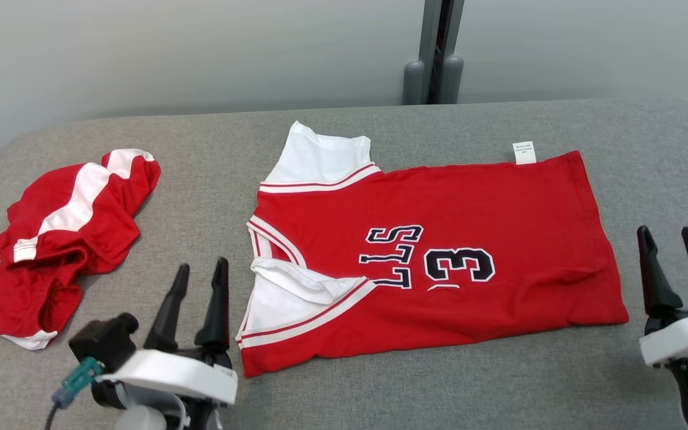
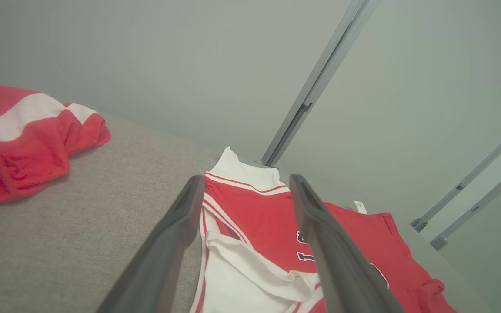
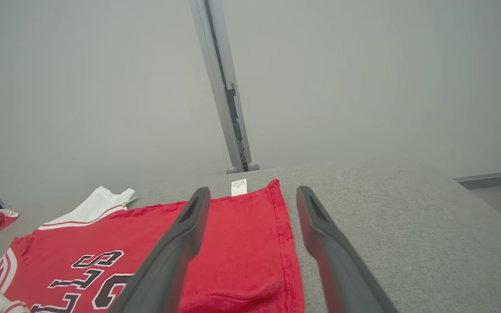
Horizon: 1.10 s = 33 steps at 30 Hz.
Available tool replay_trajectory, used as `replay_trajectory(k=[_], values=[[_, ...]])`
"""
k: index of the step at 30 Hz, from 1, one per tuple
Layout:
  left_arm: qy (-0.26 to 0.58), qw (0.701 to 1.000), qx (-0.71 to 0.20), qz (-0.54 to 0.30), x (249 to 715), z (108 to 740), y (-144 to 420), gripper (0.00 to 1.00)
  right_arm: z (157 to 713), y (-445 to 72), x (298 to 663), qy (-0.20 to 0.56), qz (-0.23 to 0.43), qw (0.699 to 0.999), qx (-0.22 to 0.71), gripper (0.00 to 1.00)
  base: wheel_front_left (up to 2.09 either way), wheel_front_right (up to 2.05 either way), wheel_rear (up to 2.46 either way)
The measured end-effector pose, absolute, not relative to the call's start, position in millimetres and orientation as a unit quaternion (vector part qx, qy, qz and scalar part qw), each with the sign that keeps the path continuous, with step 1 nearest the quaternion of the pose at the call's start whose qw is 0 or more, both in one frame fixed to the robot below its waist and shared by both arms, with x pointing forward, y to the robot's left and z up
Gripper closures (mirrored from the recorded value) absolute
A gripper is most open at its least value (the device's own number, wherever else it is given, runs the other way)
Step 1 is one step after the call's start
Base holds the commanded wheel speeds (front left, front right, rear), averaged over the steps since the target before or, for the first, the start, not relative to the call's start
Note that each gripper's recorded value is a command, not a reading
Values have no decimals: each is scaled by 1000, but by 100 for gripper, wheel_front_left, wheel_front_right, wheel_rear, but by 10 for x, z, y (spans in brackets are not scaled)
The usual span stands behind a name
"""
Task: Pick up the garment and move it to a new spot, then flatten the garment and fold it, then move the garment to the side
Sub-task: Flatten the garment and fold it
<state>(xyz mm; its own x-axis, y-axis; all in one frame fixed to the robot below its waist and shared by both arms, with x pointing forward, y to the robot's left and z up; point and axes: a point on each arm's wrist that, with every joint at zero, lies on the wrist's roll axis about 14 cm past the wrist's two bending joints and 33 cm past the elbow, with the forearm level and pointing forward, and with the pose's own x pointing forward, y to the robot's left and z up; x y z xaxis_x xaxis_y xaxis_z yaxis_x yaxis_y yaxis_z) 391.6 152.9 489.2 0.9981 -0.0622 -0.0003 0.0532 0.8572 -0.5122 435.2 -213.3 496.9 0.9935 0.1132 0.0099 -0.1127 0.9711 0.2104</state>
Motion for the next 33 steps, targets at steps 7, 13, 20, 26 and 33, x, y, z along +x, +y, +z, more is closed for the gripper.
replay_trajectory(k=[7,13,20,26,33], values=[[58,963,-260,-30,3744,4549,1382,0,4896,-2076,4183,-4,35,992,123,0,0,0,0],[120,962,-243,-29,3619,4189,1275,0,4884,-2095,4156,-6,28,992,122,0,0,0,0],[197,950,-242,-30,3531,3859,1169,0,4857,-2125,4129,-3,22,992,121,0,0,0,0],[249,943,-219,-7,3507,3627,1212,0,4805,-2178,4110,4,14,993,119,0,0,0,0],[280,937,-211,-3,3515,3517,1202,0,4769,-2231,4101,8,6,993,119,0,0,0,0]])
